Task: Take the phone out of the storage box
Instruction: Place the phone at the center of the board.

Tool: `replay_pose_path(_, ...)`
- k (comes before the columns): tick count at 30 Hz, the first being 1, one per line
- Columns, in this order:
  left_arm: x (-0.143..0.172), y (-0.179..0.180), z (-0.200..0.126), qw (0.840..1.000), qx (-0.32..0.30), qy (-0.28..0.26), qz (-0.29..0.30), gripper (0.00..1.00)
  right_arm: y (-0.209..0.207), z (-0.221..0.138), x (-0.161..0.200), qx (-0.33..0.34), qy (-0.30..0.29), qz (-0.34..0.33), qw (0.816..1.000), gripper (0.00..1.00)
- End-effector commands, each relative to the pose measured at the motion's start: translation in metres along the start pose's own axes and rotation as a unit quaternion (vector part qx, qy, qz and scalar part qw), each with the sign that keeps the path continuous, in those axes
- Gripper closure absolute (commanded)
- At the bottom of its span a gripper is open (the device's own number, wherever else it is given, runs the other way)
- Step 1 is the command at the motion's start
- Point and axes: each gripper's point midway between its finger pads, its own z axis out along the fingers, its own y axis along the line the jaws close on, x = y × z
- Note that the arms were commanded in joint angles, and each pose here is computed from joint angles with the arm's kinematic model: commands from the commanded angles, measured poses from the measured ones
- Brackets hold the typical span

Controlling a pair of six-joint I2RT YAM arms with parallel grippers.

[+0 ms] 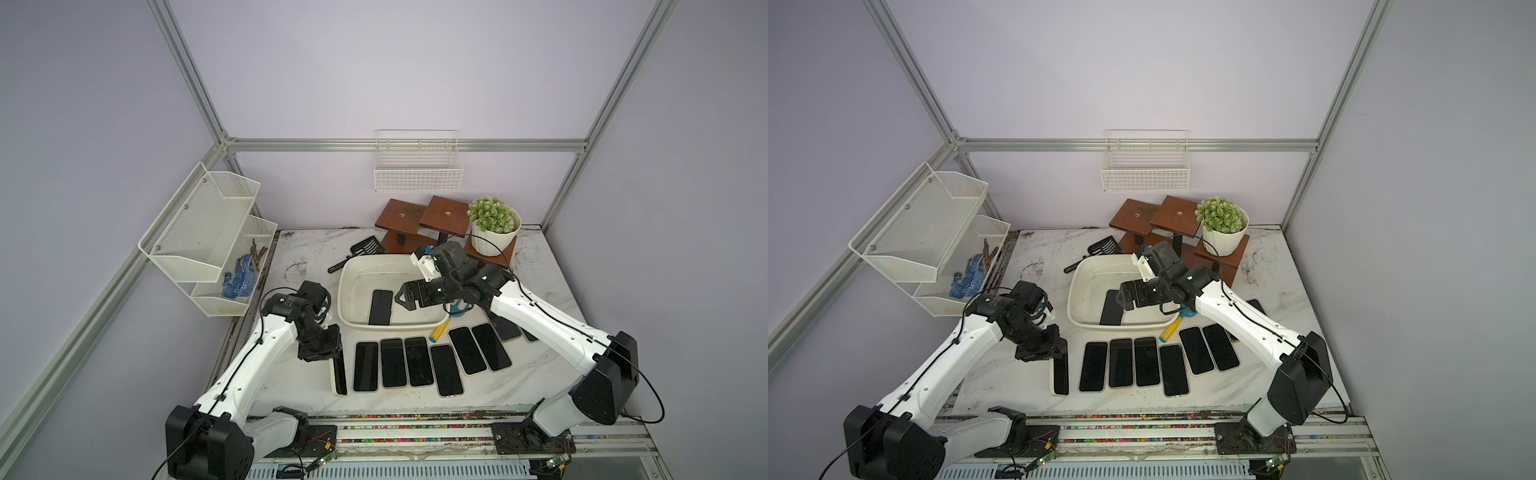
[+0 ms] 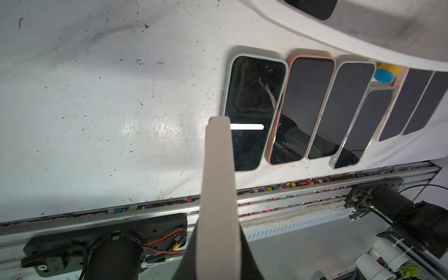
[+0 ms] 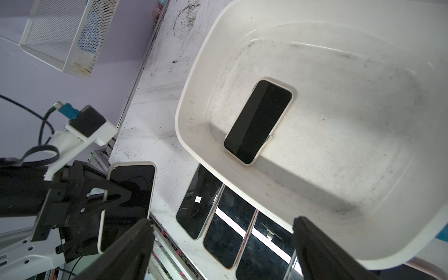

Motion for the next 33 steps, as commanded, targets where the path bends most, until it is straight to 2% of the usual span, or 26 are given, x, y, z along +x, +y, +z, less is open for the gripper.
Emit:
replay_pose_path(1, -0.020, -0.006, 0.002, 0.999, 0.003, -0.012, 0.031, 1.00, 0.005, -0.002, -0.005, -0.016, -0.011, -0.005, 1.000, 0.05)
replay_pose_path(6, -0.045, -0.027, 0.021, 0.995, 0.064, 0.000, 0.076, 1.00, 0.008, -0.018, -0.003, -0.019, -0.024, -0.011, 0.999, 0.05)
replay_pose_path(10, -0.056, -0.022, 0.040, 0.994, 0.080, 0.034, 0.063, 1.00, 0.006, -0.025, 0.002, -0.014, -0.028, -0.012, 0.999, 0.05)
replay_pose_path(19, -0.063, 0.002, 0.045, 0.995, 0.043, 0.061, 0.068, 1.00, -0.002, -0.036, 0.009, 0.001, -0.039, -0.011, 0.999, 0.04)
replay_pose_path(33, -0.061, -0.001, 0.075, 0.990, 0.071, 0.117, 0.043, 1.00, 0.003, -0.040, 0.000, -0.005, -0.043, -0.015, 0.999, 0.03)
